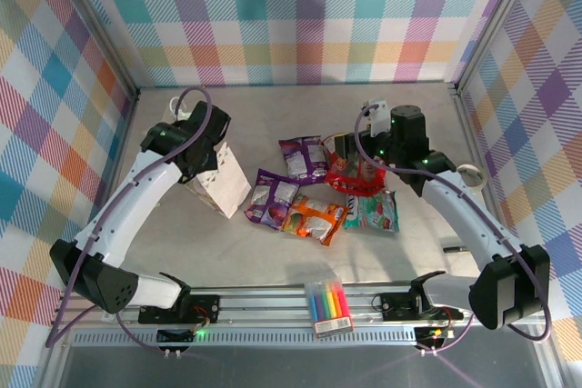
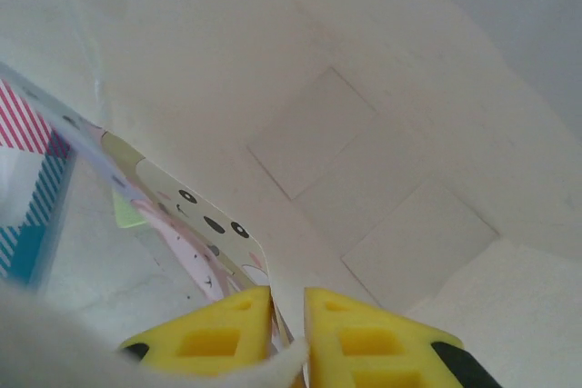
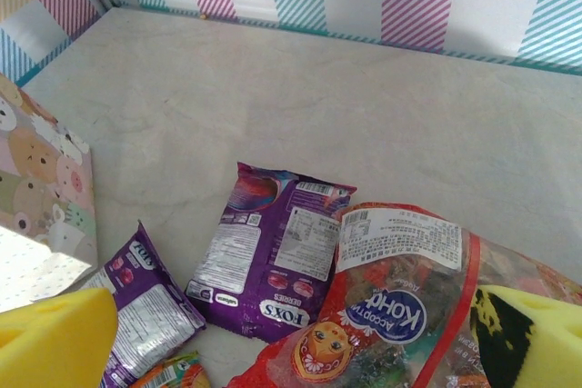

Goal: Place the snacks into the paper bag

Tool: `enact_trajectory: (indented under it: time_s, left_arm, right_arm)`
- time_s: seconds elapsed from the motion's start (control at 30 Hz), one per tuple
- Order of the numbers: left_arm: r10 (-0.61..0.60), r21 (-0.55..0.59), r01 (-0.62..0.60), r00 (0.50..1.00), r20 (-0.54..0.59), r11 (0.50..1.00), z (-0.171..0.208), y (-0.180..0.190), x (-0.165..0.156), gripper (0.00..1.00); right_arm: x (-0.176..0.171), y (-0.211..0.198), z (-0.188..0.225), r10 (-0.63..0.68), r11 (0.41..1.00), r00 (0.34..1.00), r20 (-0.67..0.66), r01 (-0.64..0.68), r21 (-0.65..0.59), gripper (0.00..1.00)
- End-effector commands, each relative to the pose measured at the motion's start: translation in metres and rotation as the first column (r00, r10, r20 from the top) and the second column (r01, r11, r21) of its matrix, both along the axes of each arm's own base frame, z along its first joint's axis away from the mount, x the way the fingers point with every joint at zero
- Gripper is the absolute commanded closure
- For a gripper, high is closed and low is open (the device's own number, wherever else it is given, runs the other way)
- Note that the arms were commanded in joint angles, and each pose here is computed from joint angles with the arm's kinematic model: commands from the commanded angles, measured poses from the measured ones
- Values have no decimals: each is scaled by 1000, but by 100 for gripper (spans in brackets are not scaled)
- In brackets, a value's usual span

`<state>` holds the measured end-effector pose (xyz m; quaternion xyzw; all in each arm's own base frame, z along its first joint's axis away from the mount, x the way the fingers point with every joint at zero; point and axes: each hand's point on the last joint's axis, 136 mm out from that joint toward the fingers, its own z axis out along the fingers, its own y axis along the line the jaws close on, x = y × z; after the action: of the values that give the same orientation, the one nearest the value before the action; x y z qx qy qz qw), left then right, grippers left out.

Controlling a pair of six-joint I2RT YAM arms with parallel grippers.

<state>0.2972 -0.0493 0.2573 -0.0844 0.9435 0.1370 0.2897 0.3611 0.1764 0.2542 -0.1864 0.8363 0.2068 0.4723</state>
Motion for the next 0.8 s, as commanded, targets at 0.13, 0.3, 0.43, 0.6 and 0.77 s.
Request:
enact_trajectory:
  time_s: [0.13,0.3,0.43,0.6,0.77]
  left_arm:
    - [-105,52,107,994,-33,993,21,-1,-1,89]
    - [-171,80,176,983,-67,981,19,-3,6,97]
    - [-209,43,212,976,-63,976,15,-6,14,97]
    - [-347,37,348,938,-9,937,16,-18,28,96]
    - [-394,74,390,919,35,918,14,-16,39,95]
  right_arm:
    - [3,1,-3,6,999,1000,-1,-6,-38,1]
    - [4,-1,-6,3,999,1000,-1,-4,-53,1]
    - [5,-2,-7,-2,998,1000,-3,1,-64,1]
    - [5,-3,-8,-5,998,1000,-5,5,-69,1]
    - [6,-6,-9,-24,996,1000,-8,23,-82,1]
